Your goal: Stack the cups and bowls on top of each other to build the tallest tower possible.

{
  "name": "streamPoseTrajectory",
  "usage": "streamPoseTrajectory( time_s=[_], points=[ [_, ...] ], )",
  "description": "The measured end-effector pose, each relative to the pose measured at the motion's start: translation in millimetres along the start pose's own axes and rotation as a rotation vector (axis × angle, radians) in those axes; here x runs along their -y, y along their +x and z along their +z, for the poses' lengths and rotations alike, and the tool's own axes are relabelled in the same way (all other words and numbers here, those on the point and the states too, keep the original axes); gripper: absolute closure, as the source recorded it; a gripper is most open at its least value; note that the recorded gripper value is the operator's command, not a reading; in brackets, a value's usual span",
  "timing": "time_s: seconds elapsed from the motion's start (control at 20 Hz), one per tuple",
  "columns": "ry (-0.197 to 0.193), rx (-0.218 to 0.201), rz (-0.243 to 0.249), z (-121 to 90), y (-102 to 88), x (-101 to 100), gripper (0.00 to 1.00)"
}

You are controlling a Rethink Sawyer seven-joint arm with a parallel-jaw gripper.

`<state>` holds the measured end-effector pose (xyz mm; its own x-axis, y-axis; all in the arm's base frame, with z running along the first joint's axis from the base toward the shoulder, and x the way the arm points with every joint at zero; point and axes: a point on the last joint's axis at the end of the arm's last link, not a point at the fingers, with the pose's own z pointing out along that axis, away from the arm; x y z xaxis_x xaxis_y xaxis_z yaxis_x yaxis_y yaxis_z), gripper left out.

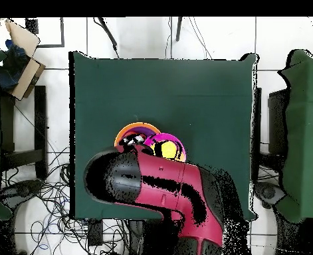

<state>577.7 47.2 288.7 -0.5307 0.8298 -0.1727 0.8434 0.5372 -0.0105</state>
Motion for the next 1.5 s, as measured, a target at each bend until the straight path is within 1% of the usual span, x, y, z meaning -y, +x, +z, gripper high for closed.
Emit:
streamPoseTrajectory(
  time_s=[0.3,0.55,0.8,0.9,0.95,1.05,1.3,1.35,1.45,1.5],
  points=[
    [-0.030,0.019,-0.012,3.7,2.9,-6.3,1.00],
    [-0.053,0.041,-0.018,13.0,5.8,-8.0,1.00],
    [-0.088,0.075,-0.032,21.3,13.9,-8.5,1.00],
    [-0.103,0.092,-0.044,23.5,17.7,-9.5,1.00],
    [-0.118,0.110,-0.060,25.7,22.9,-11.6,1.00],
    [-0.127,0.118,-0.072,28.2,28.0,-13.4,1.00],
    [-0.135,0.115,-0.081,37.5,35.9,-12.8,1.00],
    [-0.131,0.108,-0.082,42.7,39.0,-11.4,1.00],
    [-0.127,0.099,-0.084,46.6,42.0,-10.0,1.00],
    [-0.121,0.083,-0.086,50.9,46.6,-7.5,0.00]
  ],
)
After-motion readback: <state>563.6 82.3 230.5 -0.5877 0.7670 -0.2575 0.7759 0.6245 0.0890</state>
